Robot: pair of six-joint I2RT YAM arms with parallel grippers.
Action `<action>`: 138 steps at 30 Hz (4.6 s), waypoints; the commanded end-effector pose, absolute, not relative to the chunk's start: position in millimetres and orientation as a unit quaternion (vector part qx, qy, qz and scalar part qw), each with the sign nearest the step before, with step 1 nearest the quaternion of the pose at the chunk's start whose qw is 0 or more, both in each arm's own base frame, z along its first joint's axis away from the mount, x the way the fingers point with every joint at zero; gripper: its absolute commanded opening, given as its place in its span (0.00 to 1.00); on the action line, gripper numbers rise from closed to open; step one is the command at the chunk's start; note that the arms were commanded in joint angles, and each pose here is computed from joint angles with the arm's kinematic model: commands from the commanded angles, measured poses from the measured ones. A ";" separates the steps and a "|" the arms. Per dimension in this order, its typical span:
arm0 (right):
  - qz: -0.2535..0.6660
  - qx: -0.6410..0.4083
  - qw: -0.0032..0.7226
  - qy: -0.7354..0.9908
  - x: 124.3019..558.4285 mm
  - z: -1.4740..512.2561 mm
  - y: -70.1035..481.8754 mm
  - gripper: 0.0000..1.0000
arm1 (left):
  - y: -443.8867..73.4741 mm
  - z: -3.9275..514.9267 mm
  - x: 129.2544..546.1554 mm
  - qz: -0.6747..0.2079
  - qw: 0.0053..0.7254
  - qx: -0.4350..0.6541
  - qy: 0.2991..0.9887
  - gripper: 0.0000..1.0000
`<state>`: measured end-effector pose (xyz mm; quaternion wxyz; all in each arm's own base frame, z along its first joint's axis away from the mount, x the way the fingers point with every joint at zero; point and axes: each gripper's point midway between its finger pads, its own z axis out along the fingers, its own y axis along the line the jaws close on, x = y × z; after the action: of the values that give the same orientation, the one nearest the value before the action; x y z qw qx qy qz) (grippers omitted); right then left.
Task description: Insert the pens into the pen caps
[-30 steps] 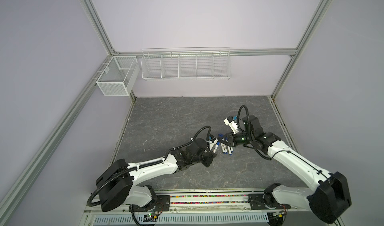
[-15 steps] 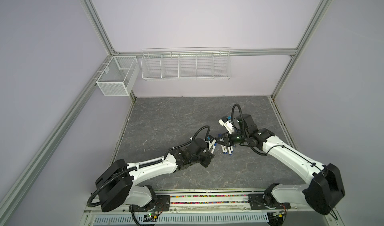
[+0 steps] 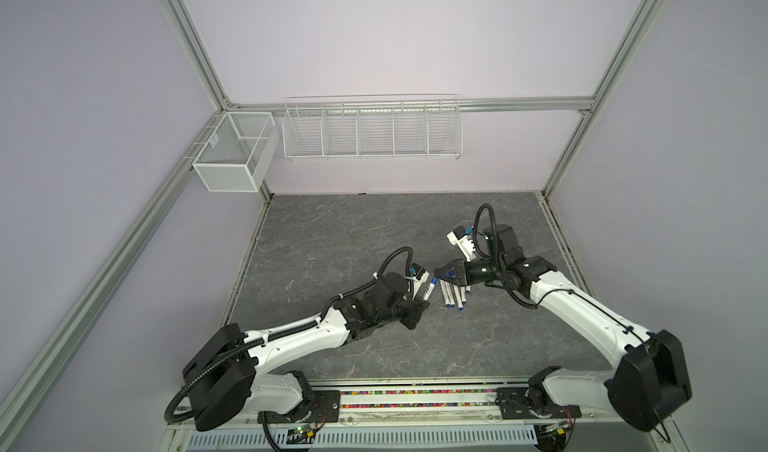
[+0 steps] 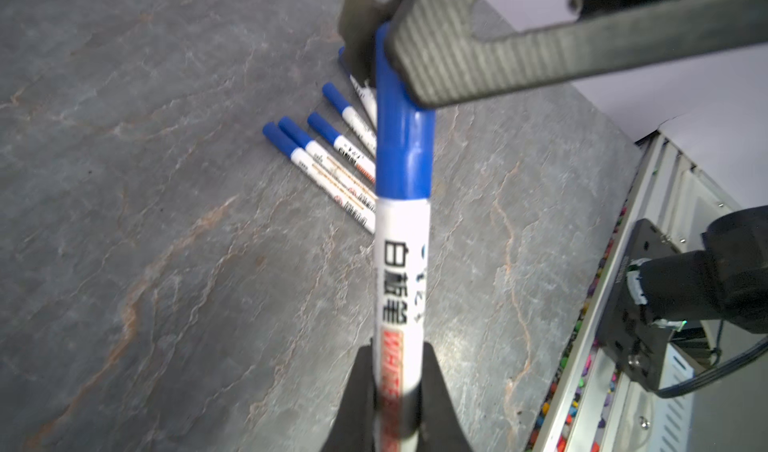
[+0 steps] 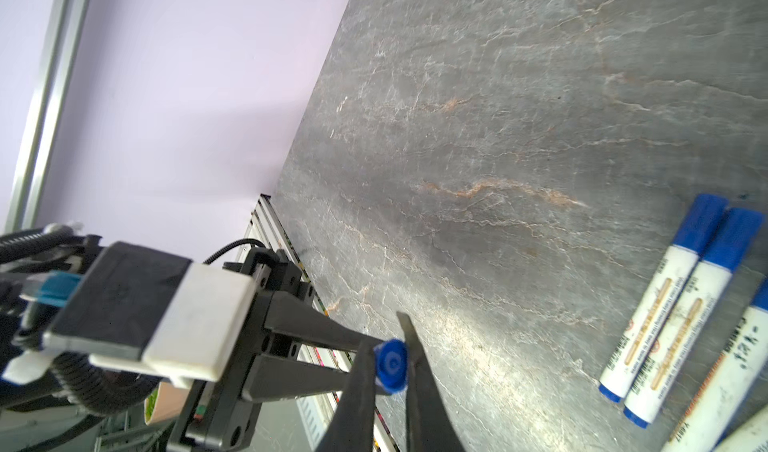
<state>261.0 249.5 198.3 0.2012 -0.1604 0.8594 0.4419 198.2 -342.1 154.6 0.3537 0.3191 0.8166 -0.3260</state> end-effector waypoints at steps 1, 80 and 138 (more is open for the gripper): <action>0.387 -0.091 0.119 0.910 236.6 141.5 222.7 0.07 | -354.9 238.9 224.0 -0.406 0.471 0.261 0.738 0.00; 0.145 0.158 0.179 0.960 341.0 68.5 86.2 0.49 | -234.3 148.8 277.8 -0.103 0.485 -0.002 0.868 0.76; -0.017 -0.007 0.563 0.826 397.1 93.7 -3.9 0.88 | -1.2 128.1 404.5 0.121 0.546 -0.086 0.825 1.00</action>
<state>396.9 -8.3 91.8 0.5551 0.0028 0.8314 -0.0233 398.3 4.1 129.7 0.5435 -0.1099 0.8150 0.1683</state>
